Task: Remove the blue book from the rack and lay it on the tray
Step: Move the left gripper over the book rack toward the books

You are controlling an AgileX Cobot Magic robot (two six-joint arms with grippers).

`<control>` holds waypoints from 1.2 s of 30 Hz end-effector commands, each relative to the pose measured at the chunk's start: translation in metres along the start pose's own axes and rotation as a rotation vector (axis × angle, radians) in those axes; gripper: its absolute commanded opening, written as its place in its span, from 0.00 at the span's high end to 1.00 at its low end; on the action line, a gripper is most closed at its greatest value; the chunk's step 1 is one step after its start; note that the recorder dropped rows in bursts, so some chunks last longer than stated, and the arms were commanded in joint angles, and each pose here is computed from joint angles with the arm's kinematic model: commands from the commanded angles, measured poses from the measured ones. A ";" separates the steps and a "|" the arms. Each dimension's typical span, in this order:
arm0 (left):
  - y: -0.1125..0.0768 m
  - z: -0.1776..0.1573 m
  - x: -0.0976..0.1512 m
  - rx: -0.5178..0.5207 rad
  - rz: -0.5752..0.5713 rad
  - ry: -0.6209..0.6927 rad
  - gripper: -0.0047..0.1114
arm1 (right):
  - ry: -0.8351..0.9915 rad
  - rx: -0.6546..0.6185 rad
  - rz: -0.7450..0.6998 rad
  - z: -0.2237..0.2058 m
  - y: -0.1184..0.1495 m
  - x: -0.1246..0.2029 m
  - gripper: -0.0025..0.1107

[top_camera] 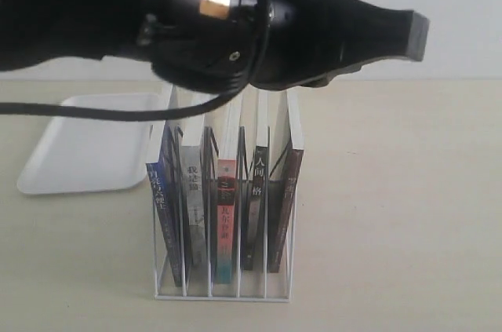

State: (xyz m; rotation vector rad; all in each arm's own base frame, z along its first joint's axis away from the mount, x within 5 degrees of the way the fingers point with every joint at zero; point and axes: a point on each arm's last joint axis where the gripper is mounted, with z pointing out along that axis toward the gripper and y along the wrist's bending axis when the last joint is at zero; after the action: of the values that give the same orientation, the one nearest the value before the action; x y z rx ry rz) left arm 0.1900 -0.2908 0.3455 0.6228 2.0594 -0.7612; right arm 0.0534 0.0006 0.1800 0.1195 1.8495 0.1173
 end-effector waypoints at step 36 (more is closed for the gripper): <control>0.024 0.035 -0.005 -0.289 -0.099 0.118 0.92 | -0.019 0.000 -0.007 0.000 0.000 -0.002 0.98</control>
State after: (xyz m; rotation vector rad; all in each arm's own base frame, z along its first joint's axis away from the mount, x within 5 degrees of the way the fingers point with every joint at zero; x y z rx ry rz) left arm 0.2236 -0.2927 0.3346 0.3892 2.2707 -0.4798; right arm 0.0534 0.0006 0.1800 0.1195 1.8495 0.1173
